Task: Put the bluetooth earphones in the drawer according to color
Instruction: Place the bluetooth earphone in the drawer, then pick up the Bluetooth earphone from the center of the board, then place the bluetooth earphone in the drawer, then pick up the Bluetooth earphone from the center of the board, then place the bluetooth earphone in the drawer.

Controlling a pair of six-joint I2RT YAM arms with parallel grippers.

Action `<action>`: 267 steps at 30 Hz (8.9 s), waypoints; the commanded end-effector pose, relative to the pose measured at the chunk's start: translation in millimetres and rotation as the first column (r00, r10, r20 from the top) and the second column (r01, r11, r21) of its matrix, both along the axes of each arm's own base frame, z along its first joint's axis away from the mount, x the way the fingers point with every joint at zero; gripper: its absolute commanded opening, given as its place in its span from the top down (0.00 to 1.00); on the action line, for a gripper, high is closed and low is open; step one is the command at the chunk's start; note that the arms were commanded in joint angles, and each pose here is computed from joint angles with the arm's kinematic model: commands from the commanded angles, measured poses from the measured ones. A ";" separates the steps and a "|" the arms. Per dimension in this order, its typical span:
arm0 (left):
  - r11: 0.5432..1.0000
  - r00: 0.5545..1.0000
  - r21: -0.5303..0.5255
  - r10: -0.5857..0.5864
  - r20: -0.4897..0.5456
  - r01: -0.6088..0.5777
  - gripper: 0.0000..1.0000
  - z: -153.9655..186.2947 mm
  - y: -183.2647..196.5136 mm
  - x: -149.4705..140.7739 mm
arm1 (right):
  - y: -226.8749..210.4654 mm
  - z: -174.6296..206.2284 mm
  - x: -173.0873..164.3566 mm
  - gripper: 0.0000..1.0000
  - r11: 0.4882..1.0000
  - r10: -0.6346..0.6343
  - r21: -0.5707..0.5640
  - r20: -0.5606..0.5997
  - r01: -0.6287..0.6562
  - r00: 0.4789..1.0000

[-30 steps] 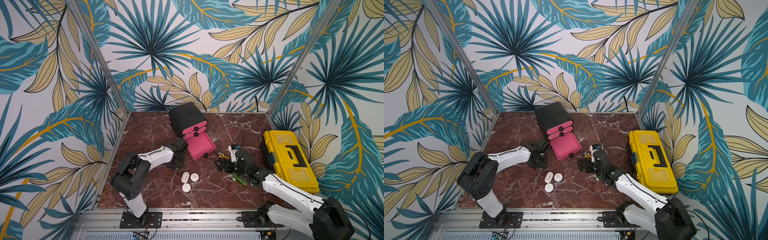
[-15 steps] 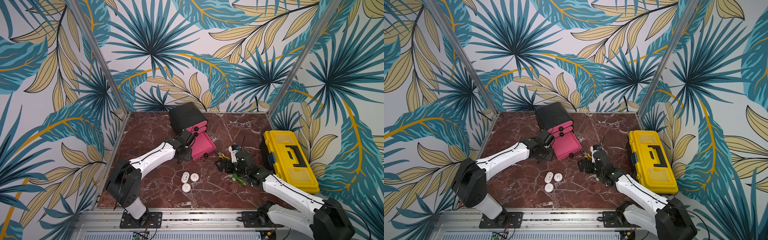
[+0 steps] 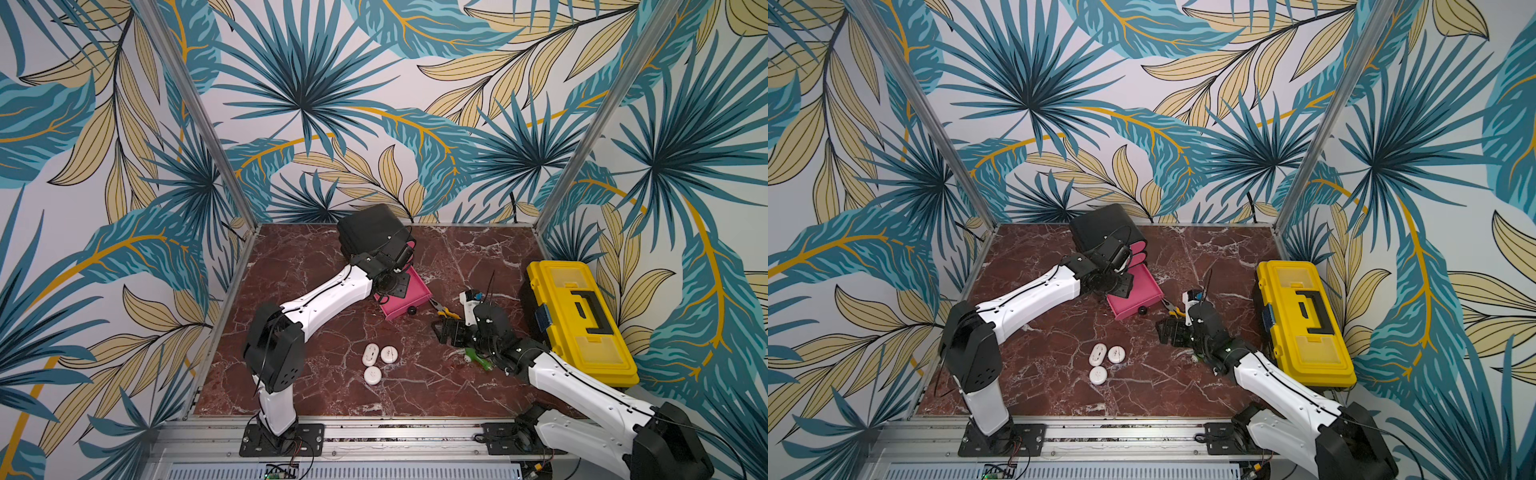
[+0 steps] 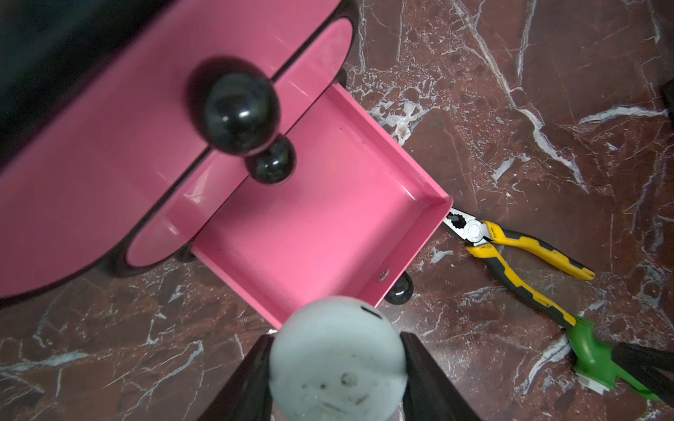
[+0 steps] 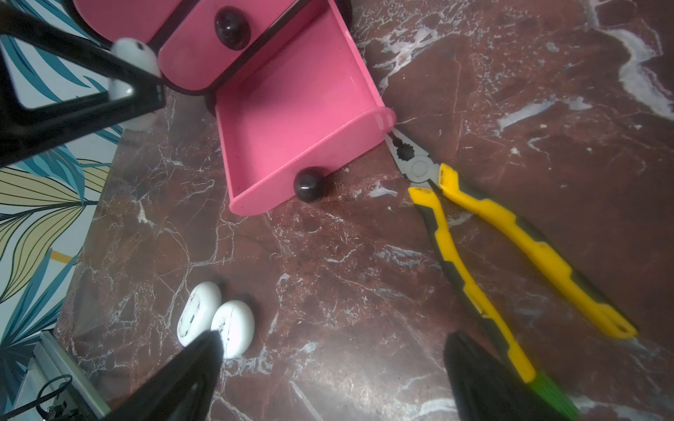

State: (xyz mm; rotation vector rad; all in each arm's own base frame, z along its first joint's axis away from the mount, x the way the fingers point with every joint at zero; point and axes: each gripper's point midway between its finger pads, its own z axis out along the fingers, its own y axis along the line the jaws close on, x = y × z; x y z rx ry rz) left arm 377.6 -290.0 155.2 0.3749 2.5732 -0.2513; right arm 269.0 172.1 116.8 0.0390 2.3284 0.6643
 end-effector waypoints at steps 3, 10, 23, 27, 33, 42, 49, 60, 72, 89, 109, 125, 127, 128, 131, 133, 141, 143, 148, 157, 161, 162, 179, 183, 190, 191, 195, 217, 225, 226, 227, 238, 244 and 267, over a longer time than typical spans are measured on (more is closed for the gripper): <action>0.998 0.998 -0.023 -0.059 0.005 0.059 0.51 -7.3 -26.3 16.3 | -3.1 -4.8 -4.1 0.00 1.000 -0.012 0.001 -0.006 0.012 1.000; 0.998 0.997 0.003 -0.068 -0.040 0.068 0.51 -42.6 -36.8 25.3 | -2.2 -8.0 -4.3 0.01 1.000 -0.006 -0.007 -0.017 0.006 1.000; 0.998 0.997 0.046 -0.048 -0.063 0.051 0.40 -68.2 -38.1 33.2 | 6.5 -11.0 -5.3 0.01 0.999 0.033 0.006 -0.049 -0.033 0.998; 0.998 0.997 0.038 -0.047 -0.054 0.050 0.28 -58.1 -37.4 32.2 | 7.6 -11.3 -6.3 0.01 0.999 0.042 0.005 -0.058 -0.042 0.997; 0.999 0.998 -0.007 -0.053 -0.035 0.052 0.22 -30.2 -36.7 22.3 | 10.3 -9.9 -7.9 0.01 0.998 0.053 0.021 -0.062 -0.052 0.997; 0.996 0.999 -0.085 -0.032 0.017 0.034 0.05 8.7 -12.5 -15.9 | 23.3 -14.5 -16.7 0.01 0.994 0.111 0.031 -0.095 -0.108 0.989; 0.997 1.000 -0.073 0.017 0.027 -0.015 0.00 4.2 25.1 -47.3 | 49.5 -24.1 -27.1 0.01 0.978 0.197 -0.041 -0.124 -0.204 0.973; 0.985 0.987 -0.085 0.145 -0.070 -0.151 0.00 -40.7 95.3 -76.1 | 99.5 -51.5 -49.1 0.01 0.877 0.343 -0.274 -0.217 -0.395 0.914; 0.969 0.969 -0.041 0.242 -0.053 -0.244 0.00 -57.5 142.3 -89.9 | 135.0 -74.9 -56.4 0.06 0.772 0.359 -0.419 -0.335 -0.479 0.871; 0.966 0.967 -0.045 0.252 -0.029 -0.253 0.00 -52.1 152.2 -92.7 | 145.6 -102.7 -47.5 0.26 0.741 0.234 -0.504 -0.426 -0.444 0.874; 0.968 0.969 -0.055 0.245 -0.040 -0.247 0.00 -54.0 149.6 -92.6 | 125.3 -96.9 -33.3 0.43 0.769 0.150 -0.531 -0.392 -0.357 0.907; 0.968 0.970 -0.062 0.240 -0.049 -0.243 0.00 -56.9 146.9 -92.3 | 114.1 -34.8 11.0 0.46 0.864 0.157 -0.423 -0.287 -0.272 0.945; 0.968 0.969 -0.063 0.240 -0.053 -0.243 0.00 -58.0 146.5 -92.3 | 114.0 -26.4 25.3 0.46 0.874 0.157 -0.410 -0.271 -0.261 0.950; 0.968 0.969 -0.064 0.240 -0.052 -0.243 0.00 -58.0 146.1 -91.9 | 113.1 -22.9 32.2 0.46 0.878 0.153 -0.408 -0.261 -0.253 0.953; 0.968 0.969 -0.062 0.239 -0.054 -0.243 0.00 -59.0 146.6 -92.8 | 105.9 -14.8 58.8 0.46 0.886 0.131 -0.406 -0.238 -0.222 0.962; 0.968 0.969 -0.060 0.241 -0.050 -0.244 0.00 -59.0 147.9 -93.1 | 103.9 -14.1 73.5 0.46 0.887 0.123 -0.409 -0.232 -0.212 0.965; 0.967 0.969 -0.061 0.243 -0.046 -0.246 0.00 -58.3 148.3 -92.9 | 98.2 -22.0 131.4 0.46 0.888 0.086 -0.428 -0.213 -0.172 0.973; 0.967 0.969 -0.062 0.243 -0.045 -0.246 0.00 -57.8 148.1 -93.1 | 97.8 -25.6 141.6 0.46 0.889 0.079 -0.428 -0.209 -0.164 0.975; 0.967 0.969 -0.063 0.244 -0.043 -0.246 0.00 -56.8 149.0 -94.2 | 93.7 -33.5 162.9 0.46 0.895 0.053 -0.425 -0.200 -0.135 0.978; 0.966 0.969 -0.075 0.243 -0.051 -0.246 0.00 -58.6 146.9 -94.9 | 95.3 -44.6 190.5 0.45 0.910 0.033 -0.402 -0.169 -0.099 0.985; 0.966 0.969 -0.081 0.242 -0.054 -0.246 0.00 -59.5 145.8 -95.2 | 100.2 -50.7 198.5 0.43 0.913 0.037 -0.394 -0.172 -0.103 0.984; 0.965 0.968 -0.081 0.244 -0.054 -0.248 0.00 -59.4 146.2 -95.3 | 100.8 -52.0 200.1 0.42 0.914 0.037 -0.393 -0.173 -0.103 0.984; 0.966 0.969 -0.115 0.221 -0.106 -0.233 0.00 -60.9 141.2 -112.0 | 102.9 -6.1 185.7 0.27 0.948 0.063 -0.300 -0.135 -0.102 0.989; 0.973 0.972 -0.093 0.200 -0.122 -0.212 0.00 -61.6 137.8 -125.2 | 101.2 17.8 173.4 0.23 0.961 0.077 -0.258 -0.110 -0.104 0.991; 0.984 0.972 -0.046 0.162 -0.169 -0.172 0.00 -70.9 127.3 -148.1 | 85.2 33.8 143.2 0.10 0.967 0.076 -0.234 -0.107 -0.099 0.991; 0.985 0.972 -0.041 0.160 -0.175 -0.170 0.00 -72.7 126.9 -150.7 | 80.8 35.1 138.4 0.06 0.967 0.072 -0.238 -0.105 -0.095 0.992; 0.988 0.972 -0.044 0.138 -0.192 -0.149 0.00 -77.6 120.3 -157.0 | 63.9 37.2 119.6 0.01 0.963 0.054 -0.258 -0.100 -0.078 0.994; 0.998 0.953 0.023 0.058 -0.296 -0.053 0.23 -127.5 78.8 -165.9 | 30.7 48.9 83.1 0.01 0.960 0.015 -0.279 -0.071 -0.034 0.997; 0.997 0.952 0.057 0.074 -0.297 -0.060 0.40 -133.8 78.2 -160.1 | 25.0 51.4 78.7 0.01 0.957 0.009 -0.287 -0.058 -0.026 0.998; 0.997 0.952 0.059 0.073 -0.298 -0.058 0.43 -134.5 77.6 -159.9 | 23.6 51.3 77.7 0.01 0.957 0.006 -0.290 -0.056 -0.022 0.998; 0.996 0.952 0.066 0.075 -0.297 -0.058 0.47 -135.9 78.3 -159.8 | 22.4 50.7 77.1 0.01 0.956 0.004 -0.294 -0.055 -0.020 0.998; 0.994 0.955 0.096 0.081 -0.284 -0.056 0.68 -130.9 81.0 -155.1 | 16.2 46.7 72.6 0.00 0.953 -0.011 -0.302 -0.059 -0.007 0.998; 0.995 0.965 0.079 0.072 -0.252 -0.053 0.71 -114.6 77.5 -148.9 | 14.7 44.2 71.6 0.01 0.952 -0.012 -0.307 -0.062 -0.008 0.998; 0.995 0.999 0.098 0.034 0.008 -0.035 0.71 -21.0 42.4 -51.6 | 5.8 35.1 61.4 0.01 0.958 -0.030 -0.286 -0.063 0.011 0.998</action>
